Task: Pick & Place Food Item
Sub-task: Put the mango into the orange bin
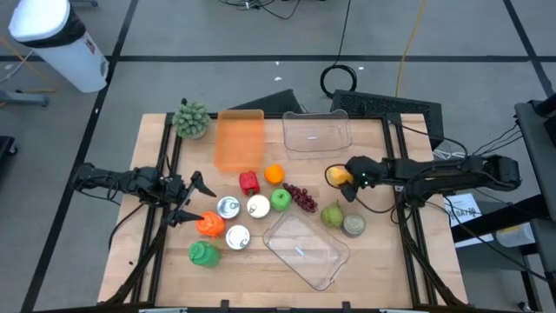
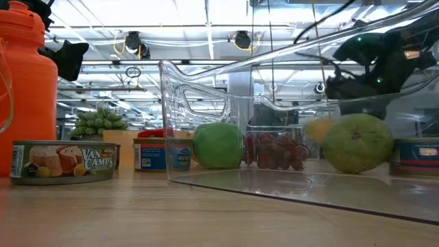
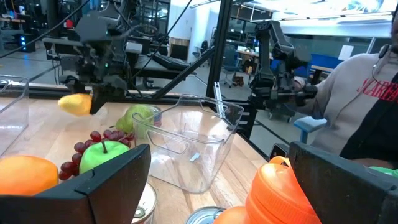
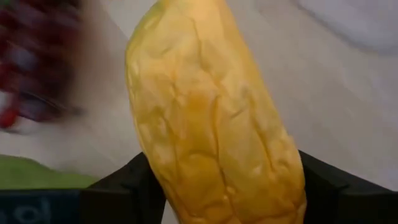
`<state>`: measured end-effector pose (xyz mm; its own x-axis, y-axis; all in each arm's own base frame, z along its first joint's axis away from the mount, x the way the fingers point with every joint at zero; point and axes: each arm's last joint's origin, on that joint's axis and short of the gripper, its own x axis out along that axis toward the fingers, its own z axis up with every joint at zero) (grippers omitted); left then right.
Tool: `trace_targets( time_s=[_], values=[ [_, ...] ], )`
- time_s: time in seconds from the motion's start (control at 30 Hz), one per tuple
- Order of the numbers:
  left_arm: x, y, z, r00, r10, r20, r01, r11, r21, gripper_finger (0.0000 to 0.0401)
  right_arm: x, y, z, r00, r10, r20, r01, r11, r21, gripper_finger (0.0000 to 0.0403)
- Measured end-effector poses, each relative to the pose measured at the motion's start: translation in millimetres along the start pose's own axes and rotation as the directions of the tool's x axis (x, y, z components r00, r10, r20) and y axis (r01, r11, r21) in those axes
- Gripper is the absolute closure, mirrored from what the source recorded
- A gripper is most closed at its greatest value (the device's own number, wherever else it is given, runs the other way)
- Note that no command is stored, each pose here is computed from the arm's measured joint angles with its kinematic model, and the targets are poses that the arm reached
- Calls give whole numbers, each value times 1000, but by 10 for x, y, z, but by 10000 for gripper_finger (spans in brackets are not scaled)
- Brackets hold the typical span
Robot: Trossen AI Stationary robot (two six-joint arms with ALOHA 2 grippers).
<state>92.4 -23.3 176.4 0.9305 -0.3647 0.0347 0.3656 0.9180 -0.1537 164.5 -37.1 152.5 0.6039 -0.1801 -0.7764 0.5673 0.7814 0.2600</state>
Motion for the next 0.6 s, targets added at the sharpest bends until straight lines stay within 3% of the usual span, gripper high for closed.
trace_targets(
  time_s=[0.17, 0.37, 0.6],
  values=[
    [0, 0, -1, 1000, 0, 0, 0, 1000, 0, 4, -93, 70, 71, 991, 89, 95, -86, 995, -40, 143],
    [0, 1, -1, 1000, 0, 0, 0, 1000, 0, 4, -196, 178, 209, 944, 199, 263, -159, 973, -165, 167],
    [0, 7, 31, 999, 36, 38, -37, 998, 44, 4, -240, 288, 339, 863, 357, 357, -217, 901, -375, 154]
  ],
)
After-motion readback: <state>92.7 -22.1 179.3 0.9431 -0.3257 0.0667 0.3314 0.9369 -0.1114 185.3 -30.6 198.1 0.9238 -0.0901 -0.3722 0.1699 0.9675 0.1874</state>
